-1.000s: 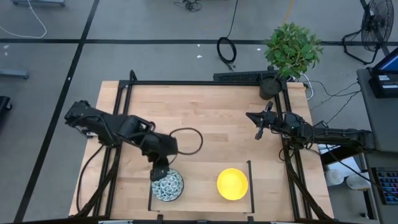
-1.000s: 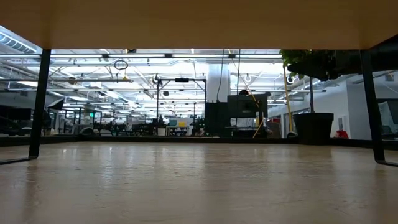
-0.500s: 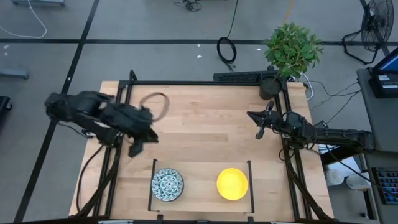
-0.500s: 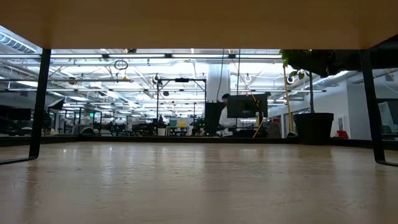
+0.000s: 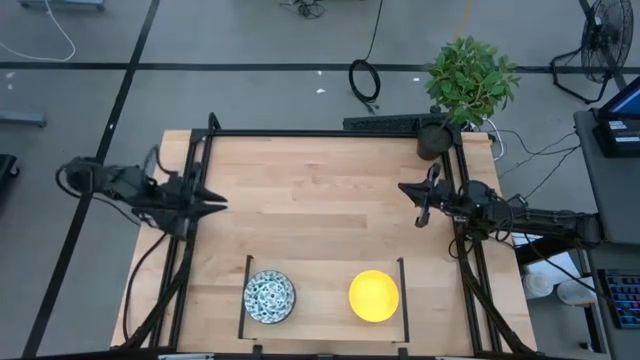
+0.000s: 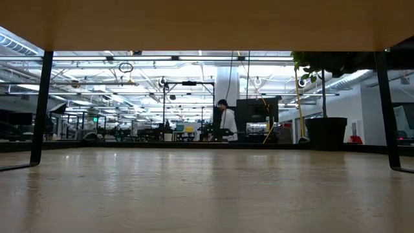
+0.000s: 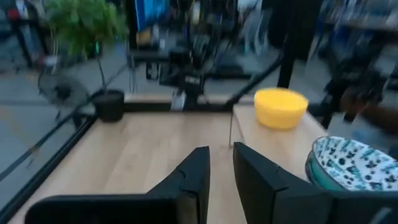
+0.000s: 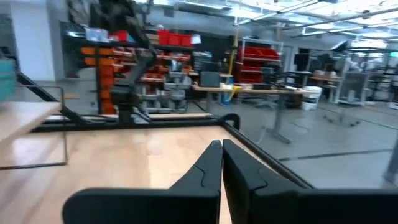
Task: Pick & Place Mini bowls
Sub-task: Return to Home Position
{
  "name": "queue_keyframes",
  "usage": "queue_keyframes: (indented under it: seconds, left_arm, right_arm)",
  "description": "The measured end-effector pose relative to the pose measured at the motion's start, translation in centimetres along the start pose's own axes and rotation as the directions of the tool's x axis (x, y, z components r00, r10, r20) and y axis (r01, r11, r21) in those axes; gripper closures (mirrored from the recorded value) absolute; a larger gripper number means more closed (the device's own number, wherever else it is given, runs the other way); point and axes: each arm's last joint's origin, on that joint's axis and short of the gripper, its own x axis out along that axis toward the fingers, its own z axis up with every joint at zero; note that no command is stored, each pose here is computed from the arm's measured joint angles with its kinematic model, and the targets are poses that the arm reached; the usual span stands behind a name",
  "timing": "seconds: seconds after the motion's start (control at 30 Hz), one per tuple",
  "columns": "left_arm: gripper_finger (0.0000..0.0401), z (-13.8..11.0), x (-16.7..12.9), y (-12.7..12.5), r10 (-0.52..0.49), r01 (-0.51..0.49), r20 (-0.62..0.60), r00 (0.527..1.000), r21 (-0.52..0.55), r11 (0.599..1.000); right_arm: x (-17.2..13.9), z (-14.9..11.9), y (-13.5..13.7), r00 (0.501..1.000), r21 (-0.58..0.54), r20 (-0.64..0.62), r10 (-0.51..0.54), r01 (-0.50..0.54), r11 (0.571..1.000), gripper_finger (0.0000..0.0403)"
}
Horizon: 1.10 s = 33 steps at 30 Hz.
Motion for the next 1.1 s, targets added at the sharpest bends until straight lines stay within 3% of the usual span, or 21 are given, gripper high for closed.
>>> queue_keyframes:
  seconds: [0.2,0.37,0.5,0.67,0.83,0.97,1.1]
  left_arm:
    - [0.0327,-6.4,-1.6,1.2,-0.007,0.014,0.130,0.991,-0.053,0.998]
    - [0.0327,-8.8,-1.8,1.4,-0.031,0.040,0.178,0.984,-0.049,0.998]
    - [0.0327,-10.7,-0.7,1.1,-0.053,0.048,0.158,0.986,0.035,0.998]
    - [0.0327,-12.5,0.7,0.7,-0.069,0.054,0.177,0.982,0.087,0.995]
    - [0.0327,-13.7,1.4,0.7,-0.044,0.032,0.160,0.986,0.080,0.996]
    - [0.0327,-13.7,1.6,0.6,-0.042,0.030,0.234,0.971,0.056,0.998]
    - [0.0327,-14.4,2.0,0.6,-0.041,0.028,0.233,0.972,0.058,0.998]
  right_arm:
    - [0.0,0.0,0.1,1.000,0.043,-0.001,0.020,-0.020,0.999,0.0403]
    - [0.0,-0.1,0.0,1.000,0.065,-0.008,-0.002,0.003,0.998,0.0403]
    - [0.0,-0.1,0.0,1.000,0.065,-0.011,0.001,0.000,0.998,0.0403]
    - [0.0,-0.2,0.0,1.000,0.065,-0.012,0.001,-0.001,0.998,0.0403]
    - [0.0,-0.2,0.0,1.000,0.031,-0.015,0.000,0.001,1.000,0.0403]
    - [0.0,-0.5,0.0,0.999,0.036,-0.043,0.002,-0.001,0.999,0.0403]
    - [0.0,-0.9,0.1,0.996,0.053,-0.090,0.005,0.000,0.999,0.0403]
